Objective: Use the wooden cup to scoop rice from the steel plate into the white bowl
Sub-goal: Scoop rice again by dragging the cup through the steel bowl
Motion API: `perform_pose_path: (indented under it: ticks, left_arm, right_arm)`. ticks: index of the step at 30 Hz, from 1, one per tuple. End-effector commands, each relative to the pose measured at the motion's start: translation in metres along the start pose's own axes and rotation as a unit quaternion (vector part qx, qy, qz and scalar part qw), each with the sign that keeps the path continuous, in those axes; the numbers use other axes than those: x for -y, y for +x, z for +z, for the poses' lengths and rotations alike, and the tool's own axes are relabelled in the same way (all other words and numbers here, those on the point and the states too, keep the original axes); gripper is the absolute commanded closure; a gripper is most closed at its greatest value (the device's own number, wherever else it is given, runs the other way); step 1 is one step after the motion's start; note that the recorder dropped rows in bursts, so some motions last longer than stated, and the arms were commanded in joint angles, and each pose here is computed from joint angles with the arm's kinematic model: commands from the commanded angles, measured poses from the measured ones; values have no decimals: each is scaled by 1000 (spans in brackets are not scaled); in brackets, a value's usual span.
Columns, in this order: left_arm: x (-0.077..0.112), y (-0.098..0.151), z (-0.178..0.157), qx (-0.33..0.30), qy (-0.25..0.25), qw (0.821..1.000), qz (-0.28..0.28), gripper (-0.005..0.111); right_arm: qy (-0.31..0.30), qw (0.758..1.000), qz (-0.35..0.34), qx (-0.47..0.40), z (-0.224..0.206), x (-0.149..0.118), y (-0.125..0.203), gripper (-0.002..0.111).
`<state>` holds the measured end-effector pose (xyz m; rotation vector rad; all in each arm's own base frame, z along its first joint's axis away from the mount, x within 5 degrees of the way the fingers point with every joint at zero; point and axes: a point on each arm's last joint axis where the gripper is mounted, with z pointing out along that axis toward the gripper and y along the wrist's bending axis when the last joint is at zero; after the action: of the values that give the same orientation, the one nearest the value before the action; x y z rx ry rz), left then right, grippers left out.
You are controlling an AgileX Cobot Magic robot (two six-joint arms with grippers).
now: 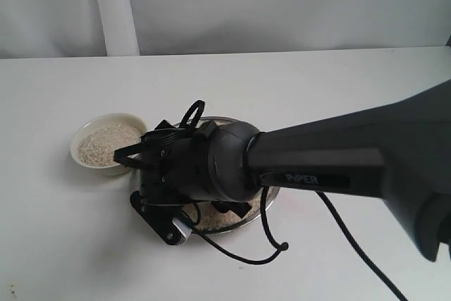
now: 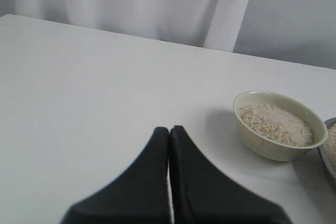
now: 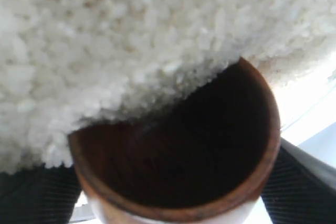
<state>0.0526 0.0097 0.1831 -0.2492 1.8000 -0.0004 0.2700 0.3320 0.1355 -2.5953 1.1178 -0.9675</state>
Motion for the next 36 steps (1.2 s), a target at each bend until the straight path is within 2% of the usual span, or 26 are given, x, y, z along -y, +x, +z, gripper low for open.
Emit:
perform_pose_path:
  ticks: [1,5,13,25,36]
  left_arm:
    - [0,0,0,1,3,1000,1,107]
    - [0,0,0,1,3,1000,1,107]
    - [0,0,0,1,3,1000,1,107]
    - [0,0,0,1,3,1000,1,107]
    - [0,0,0,1,3,1000,1,107]
  right_arm:
    - [-9,1000,12,24,-6,-2,-8,108]
    - [-5,1000,17,26,-10,0,-6,108]
    - [0,997,62,54,-25,21,-1,108]
    - [-17,994,79,71,-24,20,-1,108]
    - [-68,974,174,127,-15,16,5,108]
